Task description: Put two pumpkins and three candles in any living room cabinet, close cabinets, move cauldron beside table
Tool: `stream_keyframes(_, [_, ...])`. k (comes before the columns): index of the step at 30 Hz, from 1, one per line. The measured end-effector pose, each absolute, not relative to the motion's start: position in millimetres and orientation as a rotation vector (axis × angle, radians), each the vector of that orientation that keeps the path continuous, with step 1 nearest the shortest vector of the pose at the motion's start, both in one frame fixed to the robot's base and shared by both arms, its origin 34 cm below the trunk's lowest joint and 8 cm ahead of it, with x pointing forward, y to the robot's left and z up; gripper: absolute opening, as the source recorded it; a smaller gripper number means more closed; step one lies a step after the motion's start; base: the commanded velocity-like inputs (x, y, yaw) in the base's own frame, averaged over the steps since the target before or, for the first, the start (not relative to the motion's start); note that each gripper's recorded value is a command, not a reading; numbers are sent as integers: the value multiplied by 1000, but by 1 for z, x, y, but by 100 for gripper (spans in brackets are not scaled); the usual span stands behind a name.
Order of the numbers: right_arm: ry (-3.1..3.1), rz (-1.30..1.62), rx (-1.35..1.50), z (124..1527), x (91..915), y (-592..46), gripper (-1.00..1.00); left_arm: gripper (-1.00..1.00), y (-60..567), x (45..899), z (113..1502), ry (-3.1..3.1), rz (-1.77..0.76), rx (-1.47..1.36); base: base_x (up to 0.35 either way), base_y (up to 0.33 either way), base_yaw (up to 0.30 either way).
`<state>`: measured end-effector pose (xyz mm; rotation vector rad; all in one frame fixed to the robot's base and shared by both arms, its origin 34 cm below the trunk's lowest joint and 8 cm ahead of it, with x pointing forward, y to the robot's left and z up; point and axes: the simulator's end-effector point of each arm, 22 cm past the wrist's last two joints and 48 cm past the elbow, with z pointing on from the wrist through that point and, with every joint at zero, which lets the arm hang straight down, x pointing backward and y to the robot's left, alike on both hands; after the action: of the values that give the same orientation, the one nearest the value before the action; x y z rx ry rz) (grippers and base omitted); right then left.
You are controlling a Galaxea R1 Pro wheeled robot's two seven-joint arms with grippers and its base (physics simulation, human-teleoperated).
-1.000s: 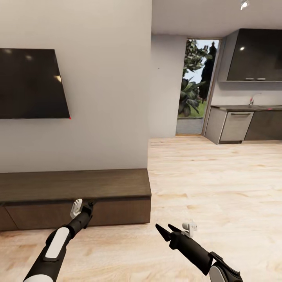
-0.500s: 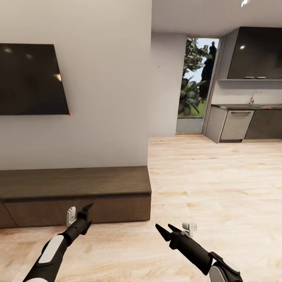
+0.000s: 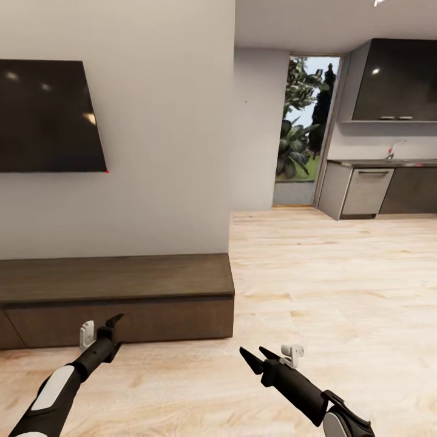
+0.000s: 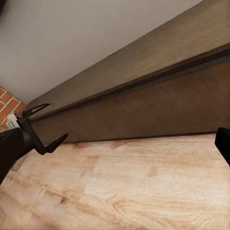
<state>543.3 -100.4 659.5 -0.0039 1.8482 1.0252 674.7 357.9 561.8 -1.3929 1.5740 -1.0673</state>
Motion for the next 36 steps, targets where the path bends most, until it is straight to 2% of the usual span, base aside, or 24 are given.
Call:
stream_keyframes(21, [1847,1028,-2,652,542,-100,100,100,358,679,572,1524,-1112,-1331,33,0,0])
stream_keyframes(36, [1849,1024,-4,652,542,-101,100,100,353,679,569,1538,-1105,-1332,178,0,0])
